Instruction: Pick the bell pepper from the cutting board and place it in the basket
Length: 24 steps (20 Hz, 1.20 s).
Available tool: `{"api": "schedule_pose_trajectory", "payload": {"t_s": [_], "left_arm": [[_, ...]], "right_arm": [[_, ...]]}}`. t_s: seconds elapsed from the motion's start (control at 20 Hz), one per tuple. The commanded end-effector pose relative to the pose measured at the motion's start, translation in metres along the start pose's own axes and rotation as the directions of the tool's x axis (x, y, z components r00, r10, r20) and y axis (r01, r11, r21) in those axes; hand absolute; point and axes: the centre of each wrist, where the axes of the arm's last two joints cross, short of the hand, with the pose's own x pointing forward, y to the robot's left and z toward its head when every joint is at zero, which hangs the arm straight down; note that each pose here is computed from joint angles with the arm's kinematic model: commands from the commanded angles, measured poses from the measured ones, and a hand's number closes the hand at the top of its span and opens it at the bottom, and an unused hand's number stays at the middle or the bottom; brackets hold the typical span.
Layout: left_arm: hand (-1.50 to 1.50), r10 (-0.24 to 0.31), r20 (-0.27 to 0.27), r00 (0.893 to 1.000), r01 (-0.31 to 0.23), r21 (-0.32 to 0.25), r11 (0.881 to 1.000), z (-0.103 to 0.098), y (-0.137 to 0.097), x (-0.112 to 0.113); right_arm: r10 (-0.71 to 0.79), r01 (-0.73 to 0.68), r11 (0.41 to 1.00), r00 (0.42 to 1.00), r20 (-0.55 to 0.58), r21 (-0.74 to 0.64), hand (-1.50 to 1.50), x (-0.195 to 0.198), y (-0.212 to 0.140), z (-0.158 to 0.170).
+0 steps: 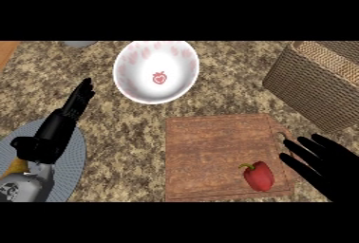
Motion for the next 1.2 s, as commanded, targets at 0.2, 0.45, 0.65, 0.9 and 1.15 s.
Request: {"api": "schedule_pose_trajectory", "payload": {"t_s": [0.2, 0.45, 0.65, 0.9, 1.15], "left_arm": [[0.00, 0.005, 0.015, 1.000, -0.005, -0.006, 1.000, 0.006, -0.013, 0.006], [0.00, 0.008, 0.007, 1.000, -0.008, -0.012, 1.000, 0.001, -0.012, 0.007], [0.00, -0.001, 0.024, 1.000, 0.002, -0.044, 0.999, 0.002, -0.008, -0.011], [0.00, 0.007, 0.032, 0.999, -0.006, -0.052, 0.999, 0.001, -0.013, 0.018], [0.00, 0.006, 0.014, 1.000, -0.005, -0.041, 0.999, -0.013, -0.007, 0.012]], "right_arm": [[-0.084, 0.089, 0.995, 0.992, 0.095, -0.045, -1.50, 0.019, -0.019, 0.034], [-0.182, 0.190, 0.978, 0.979, 0.090, -0.083, -1.50, 0.007, 0.009, 0.030], [-0.215, 0.224, 0.968, 0.972, 0.090, -0.109, -1.50, -0.008, 0.033, 0.002], [-0.187, 0.198, 0.973, 0.978, 0.095, -0.118, -1.50, 0.004, 0.059, -0.027], [-0.165, 0.177, 0.973, 0.982, 0.091, -0.147, -1.50, -0.020, 0.090, -0.023]]}}
